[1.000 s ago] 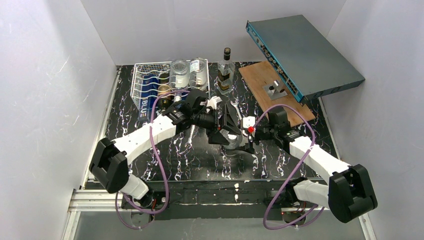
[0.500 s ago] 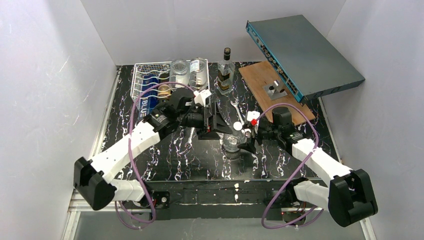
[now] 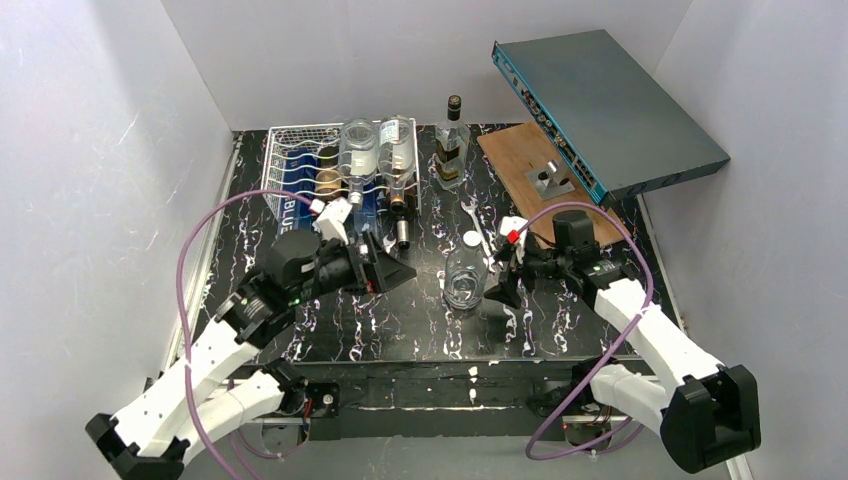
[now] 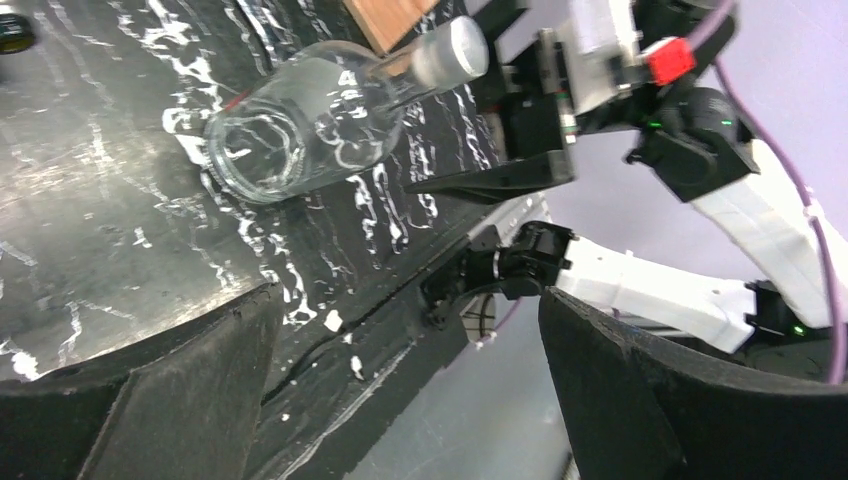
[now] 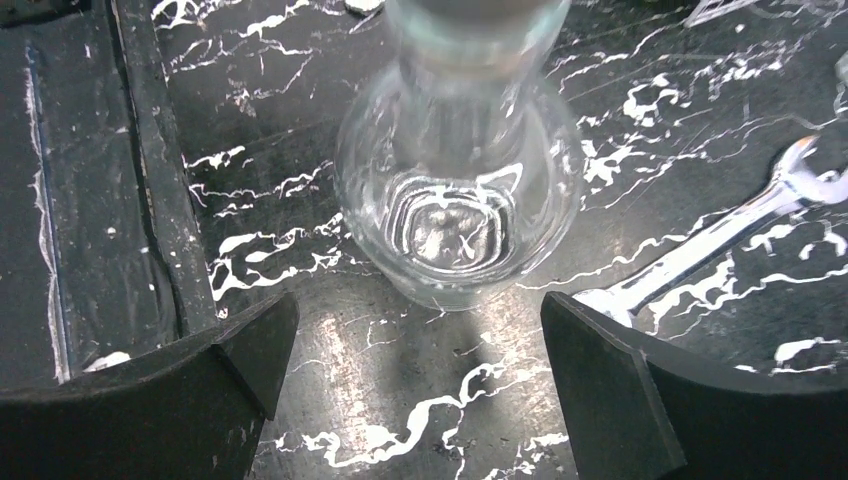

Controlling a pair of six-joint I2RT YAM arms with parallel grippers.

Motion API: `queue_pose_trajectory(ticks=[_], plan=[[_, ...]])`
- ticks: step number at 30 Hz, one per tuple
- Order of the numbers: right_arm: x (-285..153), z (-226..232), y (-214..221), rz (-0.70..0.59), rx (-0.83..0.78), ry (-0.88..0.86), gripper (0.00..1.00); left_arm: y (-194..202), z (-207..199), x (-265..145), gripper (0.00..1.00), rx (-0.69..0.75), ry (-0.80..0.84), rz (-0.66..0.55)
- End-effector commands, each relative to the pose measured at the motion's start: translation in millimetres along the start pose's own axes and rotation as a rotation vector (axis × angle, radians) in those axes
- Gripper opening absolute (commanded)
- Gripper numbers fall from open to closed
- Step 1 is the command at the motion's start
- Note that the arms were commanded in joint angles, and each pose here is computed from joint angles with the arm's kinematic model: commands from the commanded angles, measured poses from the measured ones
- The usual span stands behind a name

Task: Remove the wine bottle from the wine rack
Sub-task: Place the wine bottle at the center of the board, then move the wine bottle to the center of the board.

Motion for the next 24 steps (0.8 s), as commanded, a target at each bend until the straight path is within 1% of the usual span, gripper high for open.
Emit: queue_pose_trajectory(ticks=[1, 5, 8, 13, 18, 24], plan=[[-21.3, 4.7, -30.3, 0.002, -0.047, 0.014, 1.0, 6.3, 22.1, -19.1, 0.98, 0.014, -0.12, -0.132], [-35.4, 7.2, -52.6, 0.007, -0.083, 0.03, 1.0, 16.4, 31.2, -37.7, 0.98, 0.028, -0.144, -0.187], [-44.8, 8.3, -64.7, 0.042, -0.137, 0.019, 1.0, 20.3, 34.4, -49.5, 0.98, 0.039, -0.165, -0.209], [-51.6, -3.1, -87.8, 0.096, -0.177, 0.039, 1.0, 23.2, 38.7, -66.1, 0.98, 0.07, -0.255, -0.178], [-46.4, -12.1, -103.6, 0.125, -0.191, 0.029, 1.0, 27.2, 41.2, -71.1, 0.98, 0.071, -0.272, -0.166], [-28.7, -8.5, -111.8, 0.163, -0.302, -0.068, 1.0, 31.6, 46.4, -77.1, 0.98, 0.068, -0.294, -0.183]])
Point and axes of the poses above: each gripper's point midway between its finger pads, its own x axis out along the fingers, its own z axis along the line the jaws close on, y = z × x, the point moved 8 cm from there along -x, back along the fingers, and after that the axes turned 5 degrees about x, right-handed, at the moved point
